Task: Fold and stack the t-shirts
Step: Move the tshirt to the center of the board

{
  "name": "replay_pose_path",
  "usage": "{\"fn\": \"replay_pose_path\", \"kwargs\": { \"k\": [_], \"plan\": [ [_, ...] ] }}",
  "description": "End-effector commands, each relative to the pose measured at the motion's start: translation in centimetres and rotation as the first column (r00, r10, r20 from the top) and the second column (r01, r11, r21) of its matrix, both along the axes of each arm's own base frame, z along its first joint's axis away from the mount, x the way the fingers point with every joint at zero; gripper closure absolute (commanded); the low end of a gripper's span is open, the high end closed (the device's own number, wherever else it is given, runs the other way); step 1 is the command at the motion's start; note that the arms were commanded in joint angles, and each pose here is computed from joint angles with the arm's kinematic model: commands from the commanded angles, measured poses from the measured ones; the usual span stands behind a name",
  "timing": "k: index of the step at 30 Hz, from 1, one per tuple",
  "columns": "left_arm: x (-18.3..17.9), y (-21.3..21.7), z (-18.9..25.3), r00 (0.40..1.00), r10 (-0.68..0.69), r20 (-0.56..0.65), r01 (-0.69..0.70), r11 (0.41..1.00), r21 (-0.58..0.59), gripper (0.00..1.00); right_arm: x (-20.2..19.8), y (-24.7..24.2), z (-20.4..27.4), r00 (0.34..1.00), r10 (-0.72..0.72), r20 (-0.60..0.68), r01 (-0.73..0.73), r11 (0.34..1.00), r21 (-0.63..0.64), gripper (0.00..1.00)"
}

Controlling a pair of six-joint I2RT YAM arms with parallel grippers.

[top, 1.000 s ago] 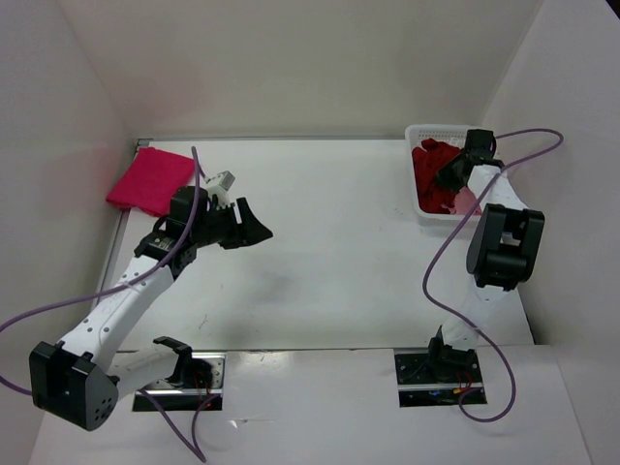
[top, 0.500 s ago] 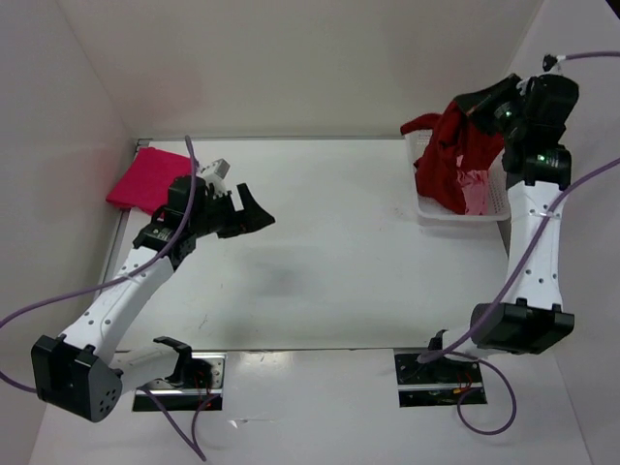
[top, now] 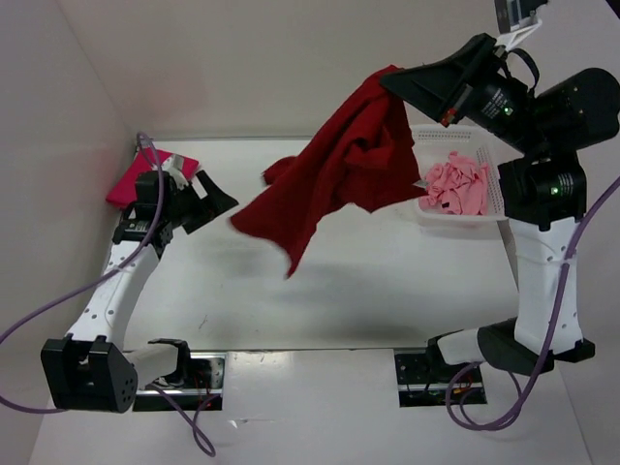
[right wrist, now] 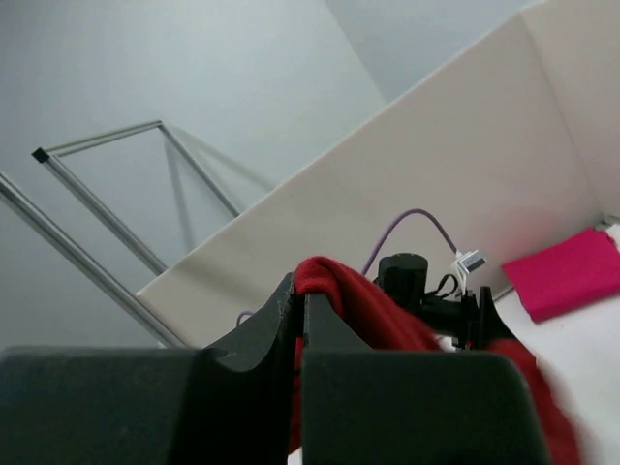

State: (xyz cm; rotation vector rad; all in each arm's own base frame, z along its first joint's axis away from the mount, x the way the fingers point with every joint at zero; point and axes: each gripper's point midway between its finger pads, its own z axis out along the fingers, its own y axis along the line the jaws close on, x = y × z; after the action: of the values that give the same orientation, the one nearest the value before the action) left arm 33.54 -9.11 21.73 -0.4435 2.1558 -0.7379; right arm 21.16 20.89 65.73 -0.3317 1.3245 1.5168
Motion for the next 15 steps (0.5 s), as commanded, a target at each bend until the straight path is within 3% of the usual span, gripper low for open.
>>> {"fn": "replay_pose_path", "kwargs": {
  "k": [1,2,3,5,6,9,14,15],
  "plan": [
    [0.8,1.0,2.9,0.997,0.04,0.059,-0.038,0.999,-0.028,0.02,0.0,0.2,-0.9,1.0,0.02,-0.011,-0.02,1.0,0.002,1.0],
    [0.8,1.0,2.9,0.997,0.04,0.059,-0.038,0.999,-0.028,0.02,0.9,0.7,-2.3,0.999,0.032,-0.04,-0.032,0.999,-0.004,1.0],
    [1.0,1.5,3.4,0.996,0.05,0.075,-0.049,0.999,-0.021,0.02,4.1,1.5,-7.4,0.985,0.018,-0.173,-0.024,0.999,-0.037,1.0],
    [1.1,2.4,3.7,0.994,0.084,0.068,-0.083,0.996,-0.011,0.02,6.1,2.0,-12.4,0.969,-0.019,-0.244,-0.001,0.997,-0.082,1.0],
    [1.3,3.0,4.1,0.992,0.098,0.084,-0.098,0.995,0.002,0.02,8.6,2.3,-18.5,0.928,-0.062,-0.368,0.012,0.991,-0.137,1.0],
    [1.5,3.2,3.7,0.992,0.106,0.073,-0.107,0.994,0.007,0.02,11.5,2.6,-28.2,0.861,-0.135,-0.491,0.019,0.972,-0.234,1.0],
    [3.3,4.0,2.9,0.991,0.117,0.061,-0.121,0.991,0.056,0.02,15.6,4.5,-37.3,0.77,-0.241,-0.591,0.03,0.939,-0.343,1.0],
    [3.6,4.2,2.9,0.991,0.119,0.066,-0.123,0.99,0.073,0.02,16.4,4.9,-37.3,0.777,-0.267,-0.57,0.05,0.929,-0.366,0.98]
  ]
}}
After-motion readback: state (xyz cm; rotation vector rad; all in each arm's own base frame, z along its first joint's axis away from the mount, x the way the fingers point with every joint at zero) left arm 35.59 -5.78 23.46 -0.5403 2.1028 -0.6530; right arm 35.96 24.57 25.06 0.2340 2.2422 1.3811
